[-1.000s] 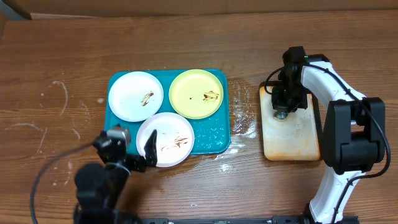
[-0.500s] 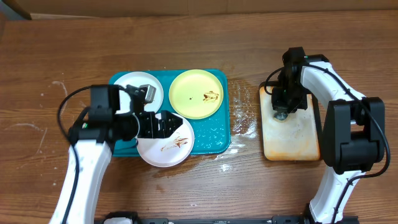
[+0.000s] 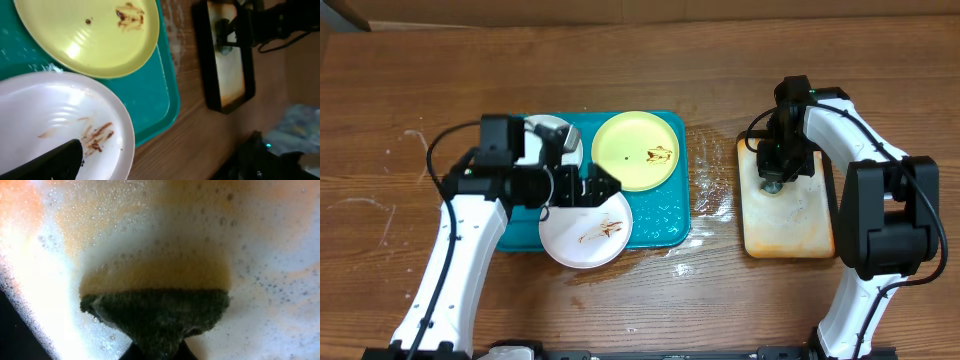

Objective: Clean dirty plates on tray and stack at the side
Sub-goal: 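Move the left gripper to the yellow plate's left rim and grasp it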

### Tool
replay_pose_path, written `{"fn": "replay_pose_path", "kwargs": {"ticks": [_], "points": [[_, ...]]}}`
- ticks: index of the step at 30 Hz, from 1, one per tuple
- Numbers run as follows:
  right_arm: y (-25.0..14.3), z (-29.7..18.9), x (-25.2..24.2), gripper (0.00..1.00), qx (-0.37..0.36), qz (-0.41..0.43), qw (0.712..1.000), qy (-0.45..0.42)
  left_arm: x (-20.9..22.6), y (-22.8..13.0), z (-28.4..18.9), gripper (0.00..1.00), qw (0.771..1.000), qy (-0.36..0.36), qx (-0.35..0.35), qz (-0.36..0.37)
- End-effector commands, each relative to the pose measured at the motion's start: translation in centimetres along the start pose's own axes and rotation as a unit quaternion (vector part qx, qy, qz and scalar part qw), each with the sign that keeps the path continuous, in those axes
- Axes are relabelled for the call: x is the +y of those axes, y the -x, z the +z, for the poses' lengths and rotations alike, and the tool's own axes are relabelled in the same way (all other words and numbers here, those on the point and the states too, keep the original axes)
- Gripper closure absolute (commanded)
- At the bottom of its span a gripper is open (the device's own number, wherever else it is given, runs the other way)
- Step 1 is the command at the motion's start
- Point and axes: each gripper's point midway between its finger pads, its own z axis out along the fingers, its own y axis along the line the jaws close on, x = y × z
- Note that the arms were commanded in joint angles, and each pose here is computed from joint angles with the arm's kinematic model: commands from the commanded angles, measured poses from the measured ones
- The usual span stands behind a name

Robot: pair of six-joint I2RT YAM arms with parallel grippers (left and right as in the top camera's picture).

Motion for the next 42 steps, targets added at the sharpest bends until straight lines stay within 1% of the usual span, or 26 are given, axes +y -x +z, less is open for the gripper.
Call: {"fn": "replay_pose_path", "kwargs": {"ticks": [1, 3, 4, 5, 6, 7, 8, 10, 12, 16, 17, 19, 20, 21, 22, 23, 24, 26, 27, 29, 34, 36, 42], "points": [[-0.1, 0.3, -0.1, 0.96, 0.005, 0.006, 1.000, 0.004, -2.1, 3.3, -2.0, 0.00, 0.993, 0.065, -0.051, 0.082], [-0.1, 0.3, -0.1, 0.96, 0.005, 0.005, 1.000, 0.003, -4.2, 5.2, -2.2, 0.00, 0.988, 0.056, -0.082, 0.120], [-0.1, 0.3, -0.1, 0.96, 0.005, 0.005, 1.000, 0.003, -4.6, 5.5, -2.3, 0.00, 0.987, 0.053, -0.088, 0.126], [0.0, 0.3, -0.2, 0.96, 0.004, 0.005, 1.000, 0.002, -4.9, 5.9, -2.3, 0.12, 0.985, 0.050, -0.096, 0.133], [0.1, 0.1, -0.2, 0.96, 0.003, 0.006, 1.000, 0.002, -5.0, 6.0, -2.3, 0.36, 0.985, 0.050, -0.098, 0.135], [0.2, -0.1, -0.1, 0.96, 0.001, 0.006, 1.000, 0.002, -4.8, 6.1, -2.4, 0.79, 0.985, 0.054, -0.100, 0.132], [0.4, -0.4, -0.1, 0.96, -0.002, 0.006, 1.000, 0.003, -4.4, 6.2, -2.4, 0.96, 0.986, 0.066, -0.103, 0.115], [1.0, -1.3, 0.1, 0.96, -0.011, 0.005, 1.000, 0.005, -3.4, 6.3, -2.5, 0.90, 0.986, 0.091, -0.106, 0.088], [1.7, -2.6, 0.3, 0.96, -0.023, 0.004, 1.000, 0.007, -2.5, 6.1, -2.6, 0.96, 0.985, 0.115, -0.103, 0.081], [3.0, -6.5, 0.7, 0.96, -0.060, 0.001, 0.998, 0.013, -1.0, 5.7, -2.7, 0.96, 0.982, 0.151, -0.093, 0.070], [3.3, -7.8, 0.9, 0.96, -0.073, 0.000, 0.997, 0.015, -0.5, 5.5, -2.6, 0.93, 0.980, 0.162, -0.089, 0.068], [3.6, -10.1, 1.1, 0.96, -0.097, -0.002, 0.995, 0.019, 0.4, 5.4, -2.2, 0.81, 0.978, 0.181, -0.079, 0.064], [3.7, -11.2, 1.2, 0.96, -0.108, -0.002, 0.994, 0.020, 0.9, 5.3, -1.8, 0.74, 0.978, 0.184, -0.070, 0.065], [3.6, -13.4, 1.3, 0.96, -0.131, -0.004, 0.991, 0.024, 2.0, 5.0, -0.8, 0.58, 0.978, 0.195, -0.051, 0.057], [3.4, -14.4, 1.4, 0.96, -0.143, -0.005, 0.989, 0.026, 2.6, 4.8, -0.1, 0.49, 0.978, 0.200, -0.038, 0.051], [3.2, -15.1, 1.4, 0.96, -0.151, -0.005, 0.988, 0.027, 3.1, 4.6, 0.6, 0.43, 0.978, 0.203, -0.027, 0.046], [2.9, -15.9, 1.4, 0.96, -0.159, -0.006, 0.987, 0.029, 3.7, 4.4, 1.3, 0.44, 0.978, 0.205, -0.015, 0.041], [2.2, -17.1, 1.4, 0.96, -0.168, -0.007, 0.985, 0.030, 4.4, 4.4, 2.2, 0.52, 0.978, 0.208, -0.002, 0.036], [1.8, -17.5, 1.3, 0.96, -0.169, -0.007, 0.985, 0.030, 4.7, 4.6, 2.6, 0.52, 0.977, 0.209, 0.000, 0.036], [1.1, -18.0, 1.2, 0.96, -0.167, -0.007, 0.985, 0.030, 4.9, 5.3, 3.0, 0.44, 0.977, 0.211, 0.001, 0.038], [-0.1, -18.8, 1.1, 0.96, -0.163, -0.006, 0.986, 0.030, 5.9, 7.5, 3.8, 0.38, 0.972, 0.232, 0.008, 0.039], [-0.3, -19.0, 1.1, 0.96, -0.165, -0.007, 0.986, 0.030, 6.0, 8.1, 4.0, 0.32, 0.971, 0.237, 0.015, 0.035], [-0.8, -19.1, 1.2, 0.96, -0.159, -0.007, 0.987, 0.035, 6.9, 9.2, 5.6, 0.38, 0.968, 0.243, 0.051, 0.021]]}}
